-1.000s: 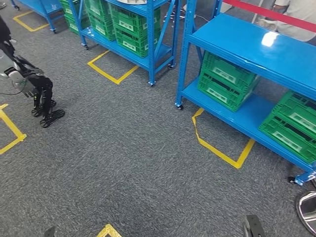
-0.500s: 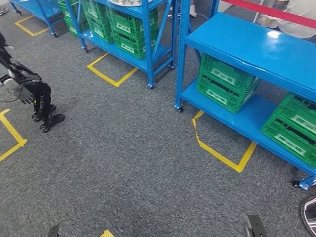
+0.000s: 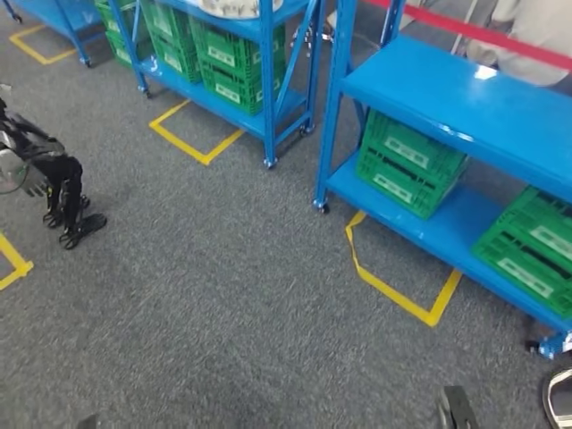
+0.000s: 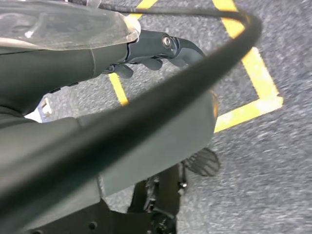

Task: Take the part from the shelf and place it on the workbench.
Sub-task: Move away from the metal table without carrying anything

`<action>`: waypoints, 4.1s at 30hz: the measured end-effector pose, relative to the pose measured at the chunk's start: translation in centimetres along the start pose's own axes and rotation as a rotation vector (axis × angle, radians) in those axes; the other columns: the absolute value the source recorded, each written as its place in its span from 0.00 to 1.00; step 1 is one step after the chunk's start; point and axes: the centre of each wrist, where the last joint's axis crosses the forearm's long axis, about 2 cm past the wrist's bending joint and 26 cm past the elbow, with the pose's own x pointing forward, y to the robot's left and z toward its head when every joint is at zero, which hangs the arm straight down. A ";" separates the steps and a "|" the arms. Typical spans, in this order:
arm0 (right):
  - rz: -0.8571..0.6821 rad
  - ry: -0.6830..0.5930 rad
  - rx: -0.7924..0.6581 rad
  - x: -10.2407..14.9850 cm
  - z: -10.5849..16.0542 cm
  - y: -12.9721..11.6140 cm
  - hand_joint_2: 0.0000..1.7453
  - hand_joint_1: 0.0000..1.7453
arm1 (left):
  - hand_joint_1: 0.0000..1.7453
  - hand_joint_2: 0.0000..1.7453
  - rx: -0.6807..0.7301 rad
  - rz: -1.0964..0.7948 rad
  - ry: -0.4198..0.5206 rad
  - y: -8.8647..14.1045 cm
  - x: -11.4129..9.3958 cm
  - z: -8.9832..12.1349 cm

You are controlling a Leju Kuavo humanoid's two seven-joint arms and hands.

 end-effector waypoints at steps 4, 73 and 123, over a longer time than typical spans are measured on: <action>0.000 0.009 0.001 -0.4 0.2 0.1 0.00 0.00 | 0.00 0.00 0.002 -0.001 0.002 0.1 -0.2 0.0; -0.079 0.012 -0.008 -0.7 0.3 0.2 0.00 0.00 | 0.00 0.00 0.007 0.000 -0.010 -0.2 0.2 0.0; -0.122 0.007 -0.009 -0.8 0.4 0.2 0.00 0.00 | 0.00 0.00 0.013 -0.002 -0.008 -0.3 0.1 0.0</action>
